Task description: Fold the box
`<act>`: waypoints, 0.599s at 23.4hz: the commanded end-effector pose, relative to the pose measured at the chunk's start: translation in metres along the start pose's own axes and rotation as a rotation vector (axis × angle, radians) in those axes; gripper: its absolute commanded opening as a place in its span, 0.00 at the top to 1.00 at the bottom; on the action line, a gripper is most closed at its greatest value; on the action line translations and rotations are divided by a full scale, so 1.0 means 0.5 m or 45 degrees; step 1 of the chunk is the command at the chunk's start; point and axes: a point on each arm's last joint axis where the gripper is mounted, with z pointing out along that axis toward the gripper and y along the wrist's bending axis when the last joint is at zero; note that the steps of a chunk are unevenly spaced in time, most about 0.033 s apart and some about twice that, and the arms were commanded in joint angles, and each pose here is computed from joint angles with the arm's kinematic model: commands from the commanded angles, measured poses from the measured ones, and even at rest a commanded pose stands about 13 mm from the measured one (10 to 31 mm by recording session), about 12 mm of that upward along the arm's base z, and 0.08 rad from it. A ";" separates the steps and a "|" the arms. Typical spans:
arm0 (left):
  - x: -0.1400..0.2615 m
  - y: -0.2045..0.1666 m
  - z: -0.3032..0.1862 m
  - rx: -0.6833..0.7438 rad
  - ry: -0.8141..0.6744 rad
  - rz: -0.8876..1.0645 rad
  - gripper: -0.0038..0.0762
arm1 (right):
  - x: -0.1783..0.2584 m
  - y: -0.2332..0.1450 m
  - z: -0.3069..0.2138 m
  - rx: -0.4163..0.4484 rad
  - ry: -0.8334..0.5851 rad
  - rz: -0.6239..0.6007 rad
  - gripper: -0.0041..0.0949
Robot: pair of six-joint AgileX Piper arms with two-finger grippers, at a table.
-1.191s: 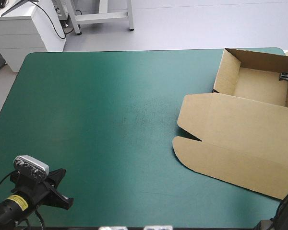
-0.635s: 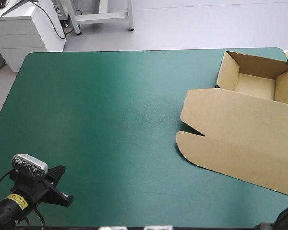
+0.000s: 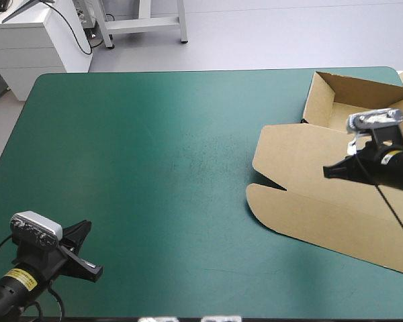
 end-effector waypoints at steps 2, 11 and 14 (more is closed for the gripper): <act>-0.028 0.003 -0.022 -0.025 -0.198 0.010 0.96 | 0.062 0.045 -0.032 -0.016 -0.367 -0.151 0.96; 0.042 -0.005 -0.053 -0.041 -0.291 0.067 0.96 | 0.239 0.055 -0.037 0.019 -0.610 -0.148 0.96; 0.053 -0.006 -0.055 -0.042 -0.300 0.068 0.96 | 0.275 0.057 -0.048 0.027 -0.676 -0.149 0.96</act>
